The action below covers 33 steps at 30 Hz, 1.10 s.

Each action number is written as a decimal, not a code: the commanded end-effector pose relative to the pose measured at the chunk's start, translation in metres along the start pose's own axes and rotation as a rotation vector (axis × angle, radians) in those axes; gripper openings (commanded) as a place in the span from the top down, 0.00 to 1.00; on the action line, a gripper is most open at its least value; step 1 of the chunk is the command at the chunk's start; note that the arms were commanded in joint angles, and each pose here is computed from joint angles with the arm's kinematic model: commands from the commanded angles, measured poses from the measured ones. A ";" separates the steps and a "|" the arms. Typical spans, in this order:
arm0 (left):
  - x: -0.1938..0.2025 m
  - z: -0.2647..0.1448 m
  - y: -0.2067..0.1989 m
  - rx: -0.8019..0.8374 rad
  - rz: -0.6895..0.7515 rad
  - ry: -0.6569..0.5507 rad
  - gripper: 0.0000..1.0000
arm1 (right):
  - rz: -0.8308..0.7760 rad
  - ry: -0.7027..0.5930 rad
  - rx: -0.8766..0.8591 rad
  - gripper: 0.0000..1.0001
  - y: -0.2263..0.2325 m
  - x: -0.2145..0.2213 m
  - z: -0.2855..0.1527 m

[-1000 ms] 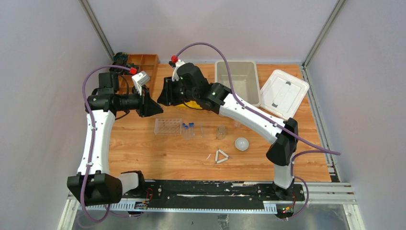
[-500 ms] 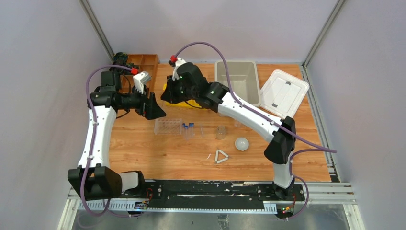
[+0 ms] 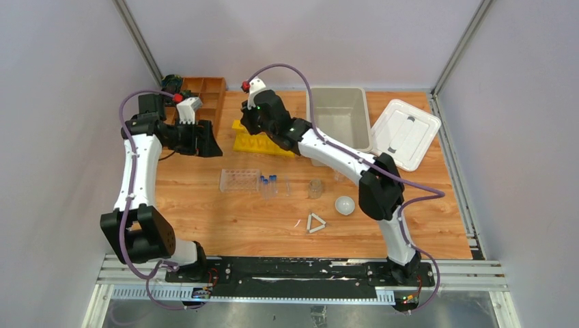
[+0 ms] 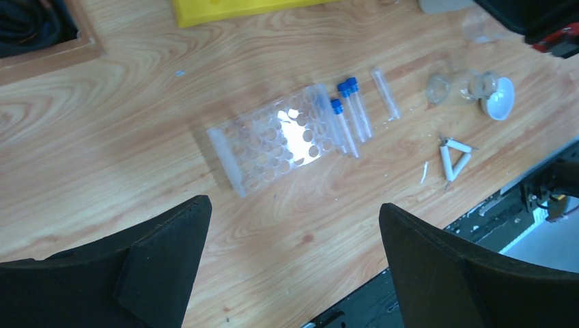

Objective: Organize the chemistry lab equipment

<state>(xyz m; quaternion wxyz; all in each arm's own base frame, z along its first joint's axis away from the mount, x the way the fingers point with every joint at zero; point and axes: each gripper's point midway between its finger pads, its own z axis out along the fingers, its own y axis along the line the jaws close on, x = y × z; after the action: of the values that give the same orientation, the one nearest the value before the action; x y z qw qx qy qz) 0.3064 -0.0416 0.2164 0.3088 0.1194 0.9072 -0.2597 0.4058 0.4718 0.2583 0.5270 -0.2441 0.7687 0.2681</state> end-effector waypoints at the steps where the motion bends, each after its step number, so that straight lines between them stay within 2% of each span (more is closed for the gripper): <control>1: 0.008 0.004 0.021 -0.062 -0.018 0.036 0.00 | -0.108 -0.130 0.030 1.00 -0.010 -0.012 0.027; 4: 0.015 0.009 0.028 -0.063 -0.022 0.061 0.00 | -0.149 -0.158 0.038 1.00 -0.012 -0.007 0.040; 10: 0.019 0.012 0.037 -0.062 -0.030 0.076 0.00 | -0.194 -0.127 0.072 1.00 -0.021 0.015 0.061; 33: 0.031 0.018 0.042 -0.039 -0.028 0.103 0.00 | -0.239 -0.070 0.091 1.00 -0.035 0.061 0.075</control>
<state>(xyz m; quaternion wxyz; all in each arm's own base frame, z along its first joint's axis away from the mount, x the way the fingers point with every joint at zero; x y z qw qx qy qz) 0.3053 -0.0166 0.1687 0.2569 0.1101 0.9306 -0.2364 0.4547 0.4934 0.1881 0.5925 -0.3006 0.7237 0.1867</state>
